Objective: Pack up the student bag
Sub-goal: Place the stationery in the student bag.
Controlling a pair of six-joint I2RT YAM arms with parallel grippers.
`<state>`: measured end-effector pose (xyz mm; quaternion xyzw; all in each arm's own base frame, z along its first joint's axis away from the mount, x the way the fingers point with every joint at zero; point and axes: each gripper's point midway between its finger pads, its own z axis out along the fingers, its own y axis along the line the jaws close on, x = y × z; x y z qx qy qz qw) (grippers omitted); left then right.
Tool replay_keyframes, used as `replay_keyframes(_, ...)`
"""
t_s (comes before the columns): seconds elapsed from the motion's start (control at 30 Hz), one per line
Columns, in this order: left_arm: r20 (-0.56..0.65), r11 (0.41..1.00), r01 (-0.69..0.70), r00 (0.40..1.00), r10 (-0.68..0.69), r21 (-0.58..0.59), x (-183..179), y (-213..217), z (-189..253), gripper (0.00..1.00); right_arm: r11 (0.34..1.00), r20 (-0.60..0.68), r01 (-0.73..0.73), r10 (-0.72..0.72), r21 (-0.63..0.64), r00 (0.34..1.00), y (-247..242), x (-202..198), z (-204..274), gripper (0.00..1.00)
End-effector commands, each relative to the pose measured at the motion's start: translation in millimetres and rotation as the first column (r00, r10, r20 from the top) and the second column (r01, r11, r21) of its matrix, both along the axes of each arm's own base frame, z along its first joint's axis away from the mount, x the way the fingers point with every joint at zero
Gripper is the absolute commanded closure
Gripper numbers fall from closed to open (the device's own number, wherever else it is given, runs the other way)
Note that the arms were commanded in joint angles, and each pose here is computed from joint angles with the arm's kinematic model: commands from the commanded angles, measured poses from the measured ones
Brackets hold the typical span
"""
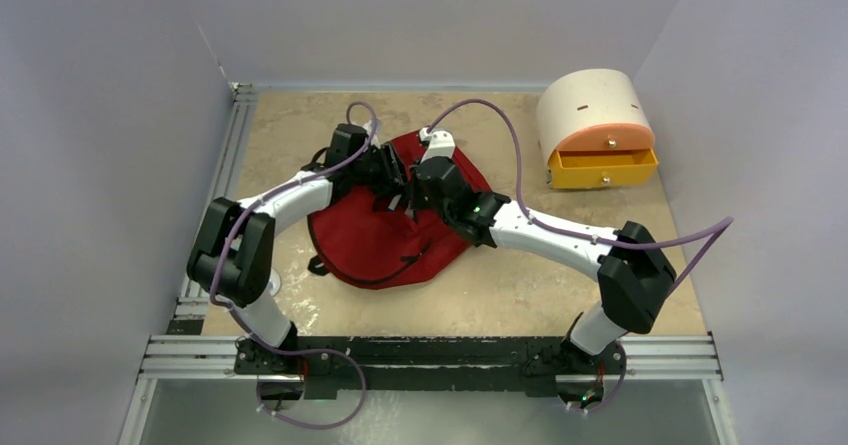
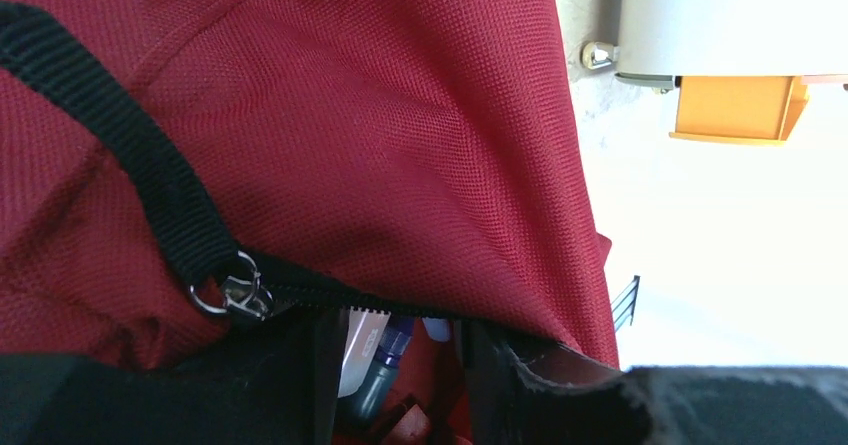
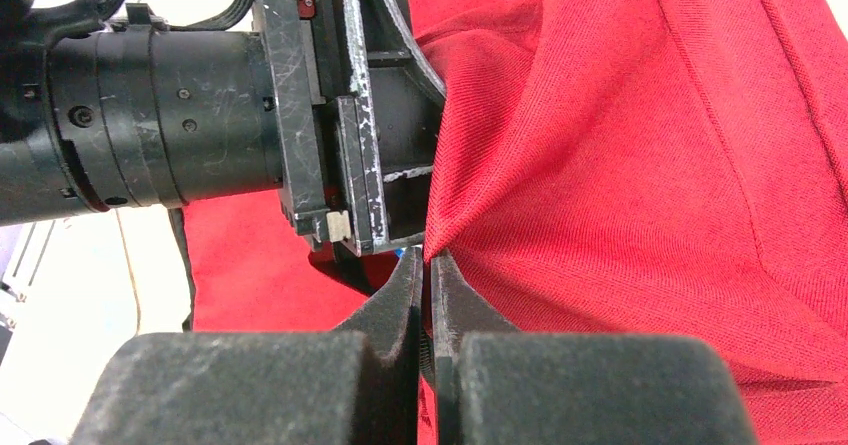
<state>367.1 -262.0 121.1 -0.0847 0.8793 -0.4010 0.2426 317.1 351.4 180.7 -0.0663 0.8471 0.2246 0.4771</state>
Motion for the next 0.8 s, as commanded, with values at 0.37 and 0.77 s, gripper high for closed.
replay_keyframes(0.37,0.117,0.996,-0.045,0.992,0.035,0.081,-60,44,49,0.73,0.992,0.032,-0.057,0.054,0.111,0.998,17,-8,27,1.0)
replay_keyframes(0.77,0.184,0.94,-0.267,0.956,0.23,0.211,-85,102,51,0.85,0.987,-0.043,-0.16,0.161,0.029,0.986,31,-18,-9,0.93)
